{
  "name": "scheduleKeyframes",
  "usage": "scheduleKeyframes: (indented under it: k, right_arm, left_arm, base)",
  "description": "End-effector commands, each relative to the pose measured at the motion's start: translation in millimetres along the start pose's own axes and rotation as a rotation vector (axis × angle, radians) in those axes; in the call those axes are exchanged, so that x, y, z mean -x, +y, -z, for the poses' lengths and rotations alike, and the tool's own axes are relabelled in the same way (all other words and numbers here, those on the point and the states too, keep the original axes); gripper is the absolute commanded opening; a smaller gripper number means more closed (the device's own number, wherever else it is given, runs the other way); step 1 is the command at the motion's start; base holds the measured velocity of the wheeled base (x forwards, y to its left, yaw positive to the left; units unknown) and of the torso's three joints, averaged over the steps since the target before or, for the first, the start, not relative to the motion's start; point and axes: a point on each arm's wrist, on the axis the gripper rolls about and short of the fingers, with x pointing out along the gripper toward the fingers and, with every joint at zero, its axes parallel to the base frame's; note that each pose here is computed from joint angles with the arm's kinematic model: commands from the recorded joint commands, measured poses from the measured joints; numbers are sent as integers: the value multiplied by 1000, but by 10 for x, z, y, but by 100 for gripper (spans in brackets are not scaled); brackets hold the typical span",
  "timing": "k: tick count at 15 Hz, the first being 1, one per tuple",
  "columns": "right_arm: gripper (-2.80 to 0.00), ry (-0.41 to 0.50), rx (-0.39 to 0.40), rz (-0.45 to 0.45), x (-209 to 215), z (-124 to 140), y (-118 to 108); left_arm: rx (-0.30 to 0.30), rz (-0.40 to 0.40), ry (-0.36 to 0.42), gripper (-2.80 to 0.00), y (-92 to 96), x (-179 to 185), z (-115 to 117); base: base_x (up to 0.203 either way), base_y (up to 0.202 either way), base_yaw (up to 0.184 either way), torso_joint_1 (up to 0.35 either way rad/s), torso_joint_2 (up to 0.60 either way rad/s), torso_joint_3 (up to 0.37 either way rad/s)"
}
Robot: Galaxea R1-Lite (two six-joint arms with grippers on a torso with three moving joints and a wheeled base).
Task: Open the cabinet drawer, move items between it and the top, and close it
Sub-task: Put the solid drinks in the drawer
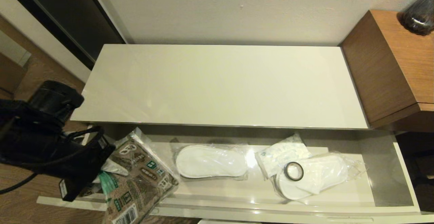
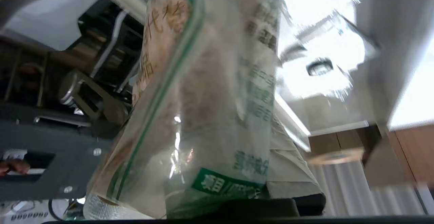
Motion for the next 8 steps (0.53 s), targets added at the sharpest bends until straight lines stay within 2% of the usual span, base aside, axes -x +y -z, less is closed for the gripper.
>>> scheduleKeyframes:
  k: [1, 4, 8]
  right_arm:
    - [-280, 3, 1, -1, -2, 4, 0]
    - [-280, 3, 1, -1, -2, 4, 0]
    - [-280, 3, 1, -1, -2, 4, 0]
  left_arm:
    - [47, -81, 41, -280, -57, -372, -196]
    - [66, -86, 42, -280, -215, -654, -415]
    - [59, -79, 39, -280, -309, -745, -511]
  base:
    - [0, 0, 0, 0, 0, 0]
    - [0, 0, 0, 0, 0, 0]
    - [0, 0, 0, 0, 0, 0]
